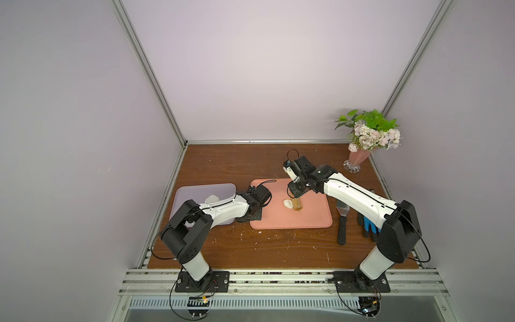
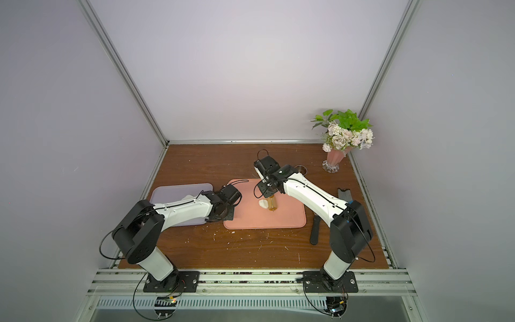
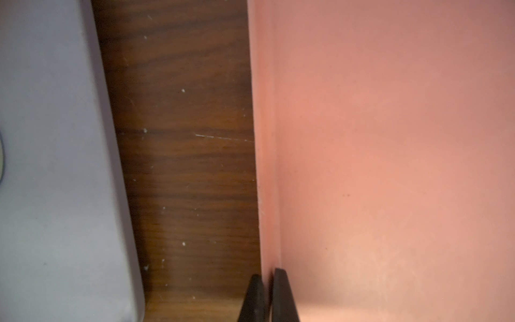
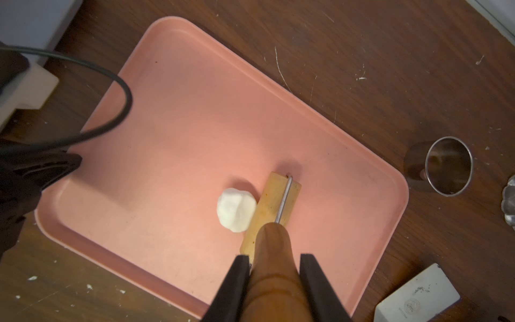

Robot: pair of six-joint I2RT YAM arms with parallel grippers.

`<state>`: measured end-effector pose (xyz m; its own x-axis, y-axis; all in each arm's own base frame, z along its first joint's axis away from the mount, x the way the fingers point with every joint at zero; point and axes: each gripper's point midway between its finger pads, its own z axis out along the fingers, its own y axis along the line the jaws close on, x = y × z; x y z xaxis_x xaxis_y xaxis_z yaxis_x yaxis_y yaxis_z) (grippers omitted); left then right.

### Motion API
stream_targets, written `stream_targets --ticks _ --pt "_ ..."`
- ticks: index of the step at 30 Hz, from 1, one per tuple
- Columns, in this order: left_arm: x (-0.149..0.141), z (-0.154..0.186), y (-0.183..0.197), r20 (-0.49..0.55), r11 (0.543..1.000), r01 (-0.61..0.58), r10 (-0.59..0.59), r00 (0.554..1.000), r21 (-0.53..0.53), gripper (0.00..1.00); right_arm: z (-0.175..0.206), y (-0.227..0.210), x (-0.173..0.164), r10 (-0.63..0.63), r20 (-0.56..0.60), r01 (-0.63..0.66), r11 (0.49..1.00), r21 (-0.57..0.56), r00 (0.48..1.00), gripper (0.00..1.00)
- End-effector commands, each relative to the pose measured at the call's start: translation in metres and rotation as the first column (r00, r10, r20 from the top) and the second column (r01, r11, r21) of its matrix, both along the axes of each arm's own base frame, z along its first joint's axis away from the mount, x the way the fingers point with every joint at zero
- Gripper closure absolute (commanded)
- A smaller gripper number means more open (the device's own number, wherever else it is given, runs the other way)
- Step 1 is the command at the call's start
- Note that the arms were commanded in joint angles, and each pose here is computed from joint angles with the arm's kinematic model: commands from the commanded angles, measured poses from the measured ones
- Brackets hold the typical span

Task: Roll out the dumpling wrappers from the dough
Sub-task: Flatten out the dough on the work surface.

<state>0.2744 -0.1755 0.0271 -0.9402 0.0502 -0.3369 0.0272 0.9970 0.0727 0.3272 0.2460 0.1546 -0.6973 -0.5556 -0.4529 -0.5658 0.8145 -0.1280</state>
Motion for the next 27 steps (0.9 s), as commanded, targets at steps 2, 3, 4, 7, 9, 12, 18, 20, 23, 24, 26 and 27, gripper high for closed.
stream_targets --ticks 2,3,4,7,9,12,18,20,23,24,26,27 --pt "-0.021 -0.014 0.008 -0.077 0.999 0.020 -0.016 0.997 0.050 1.00 -0.064 -0.016 -0.039 -0.015 -0.222 -0.007 0.995 -0.097 0.975 1.00" --pt "-0.021 -0.014 0.008 -0.077 0.998 0.023 -0.019 0.997 0.051 1.00 -0.058 -0.018 -0.036 -0.021 -0.208 0.002 0.996 -0.093 0.978 1.00" --pt "-0.021 -0.014 0.009 -0.076 0.998 0.020 -0.016 0.997 0.052 1.00 -0.049 -0.019 -0.032 -0.029 -0.187 0.013 0.996 -0.084 0.982 1.00" --pt "-0.021 -0.013 0.008 -0.075 0.999 0.020 -0.017 0.997 0.049 1.00 -0.011 -0.023 -0.018 -0.050 -0.107 0.044 0.998 -0.055 0.993 1.00" --pt "-0.021 -0.013 0.007 -0.074 0.999 0.023 -0.019 0.997 0.048 1.00 0.017 -0.021 -0.012 -0.051 -0.058 0.050 0.998 -0.024 0.997 1.00" --pt "-0.021 -0.013 0.006 -0.077 0.999 0.025 -0.021 0.997 0.045 1.00 0.045 -0.019 -0.010 -0.049 -0.024 0.049 0.999 0.011 0.999 1.00" --pt "-0.023 -0.015 0.004 -0.084 0.998 0.030 -0.026 0.996 0.046 1.00 0.060 -0.013 -0.013 -0.039 -0.007 0.040 0.998 0.054 0.999 1.00" --pt "-0.023 -0.016 0.002 -0.085 0.998 0.032 -0.028 0.996 0.047 1.00 0.064 -0.005 -0.014 -0.030 -0.007 0.030 0.995 0.091 1.000 1.00" --pt "-0.023 -0.016 0.000 -0.086 0.998 0.037 -0.033 0.996 0.046 1.00 0.070 0.003 -0.010 -0.023 0.010 0.022 0.993 0.115 1.000 1.00" --pt "-0.022 -0.016 -0.001 -0.083 0.998 0.035 -0.032 0.996 0.046 1.00 0.071 0.005 -0.008 -0.022 0.017 0.020 0.993 0.117 1.000 1.00" --pt "-0.022 -0.016 -0.002 -0.085 0.998 0.037 -0.033 0.996 0.046 1.00 0.072 0.009 -0.003 -0.018 0.024 0.015 0.993 0.114 1.000 1.00" --pt "-0.022 -0.016 -0.003 -0.084 0.998 0.038 -0.034 0.996 0.045 1.00 0.071 0.010 -0.001 -0.018 0.025 0.015 0.994 0.108 1.000 1.00"
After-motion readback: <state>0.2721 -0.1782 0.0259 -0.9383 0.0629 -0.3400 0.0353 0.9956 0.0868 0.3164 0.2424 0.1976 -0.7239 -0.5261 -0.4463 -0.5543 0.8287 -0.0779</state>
